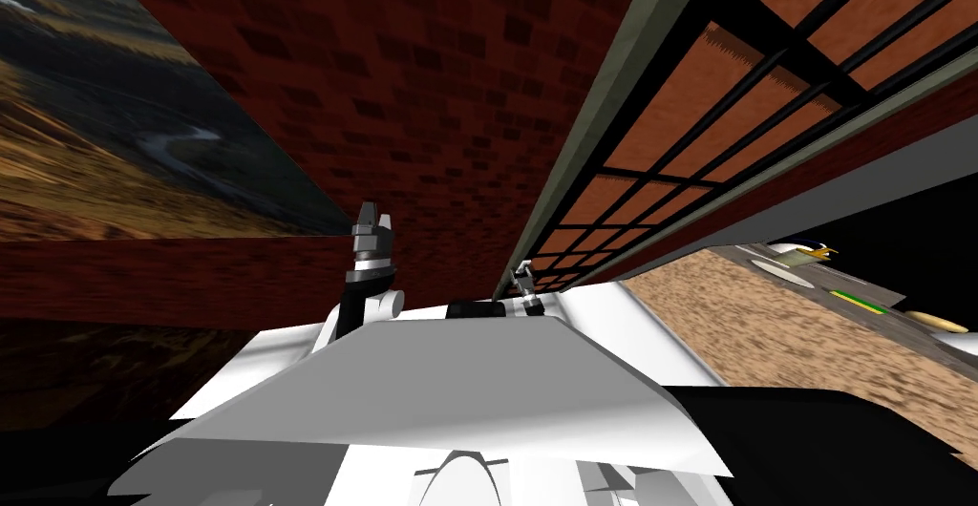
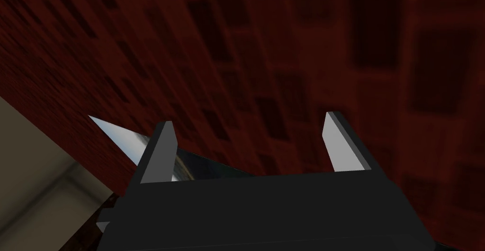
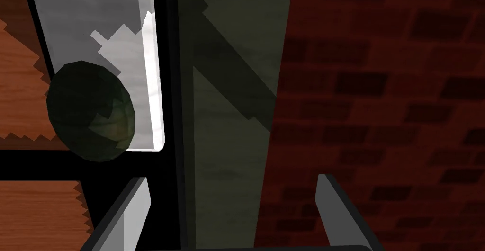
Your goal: Pull the door open
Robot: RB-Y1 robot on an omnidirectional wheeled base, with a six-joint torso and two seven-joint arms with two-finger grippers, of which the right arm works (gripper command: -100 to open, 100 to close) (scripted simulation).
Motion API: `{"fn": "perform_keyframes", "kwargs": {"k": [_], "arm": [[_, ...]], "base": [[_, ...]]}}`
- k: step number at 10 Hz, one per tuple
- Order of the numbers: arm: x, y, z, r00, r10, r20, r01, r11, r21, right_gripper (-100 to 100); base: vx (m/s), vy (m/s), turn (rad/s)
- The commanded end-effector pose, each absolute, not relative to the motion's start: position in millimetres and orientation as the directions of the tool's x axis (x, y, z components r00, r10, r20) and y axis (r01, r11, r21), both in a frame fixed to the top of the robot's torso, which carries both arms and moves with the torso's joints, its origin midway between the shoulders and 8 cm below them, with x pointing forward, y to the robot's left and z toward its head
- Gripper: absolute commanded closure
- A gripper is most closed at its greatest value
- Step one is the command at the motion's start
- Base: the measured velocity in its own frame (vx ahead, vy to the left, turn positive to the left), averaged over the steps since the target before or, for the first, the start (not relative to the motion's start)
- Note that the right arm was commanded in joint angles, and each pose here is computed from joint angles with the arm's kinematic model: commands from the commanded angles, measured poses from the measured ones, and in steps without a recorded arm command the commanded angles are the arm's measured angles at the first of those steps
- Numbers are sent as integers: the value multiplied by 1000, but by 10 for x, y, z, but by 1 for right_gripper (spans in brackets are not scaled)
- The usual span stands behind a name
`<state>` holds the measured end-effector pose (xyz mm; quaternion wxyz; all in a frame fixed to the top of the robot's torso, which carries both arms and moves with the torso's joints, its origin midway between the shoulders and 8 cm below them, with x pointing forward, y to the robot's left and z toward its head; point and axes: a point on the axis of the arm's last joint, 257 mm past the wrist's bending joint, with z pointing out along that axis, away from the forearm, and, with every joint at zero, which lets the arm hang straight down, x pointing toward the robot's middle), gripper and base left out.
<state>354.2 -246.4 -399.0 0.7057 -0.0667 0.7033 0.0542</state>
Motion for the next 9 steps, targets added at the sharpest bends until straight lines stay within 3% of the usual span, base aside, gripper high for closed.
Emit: {"fn": "perform_keyframes", "kwargs": {"k": [1, 5, 6, 9], "arm": [[3588, -2385, -3998, 4, -3, -1000, -163, 987, -4, -100], [3607, -2330, -3992, 7, 7, -1000, -162, 987, 5, -100], [3607, -2330, -3992, 7, 7, -1000, -162, 987, 5, 100], [3607, -2330, -3992, 7, 7, -1000, -162, 987, 5, 100]], "base": [[110, -166, 0], [-10, -20, 17], [-33, 23, 40], [-4, 5, 8]]}}
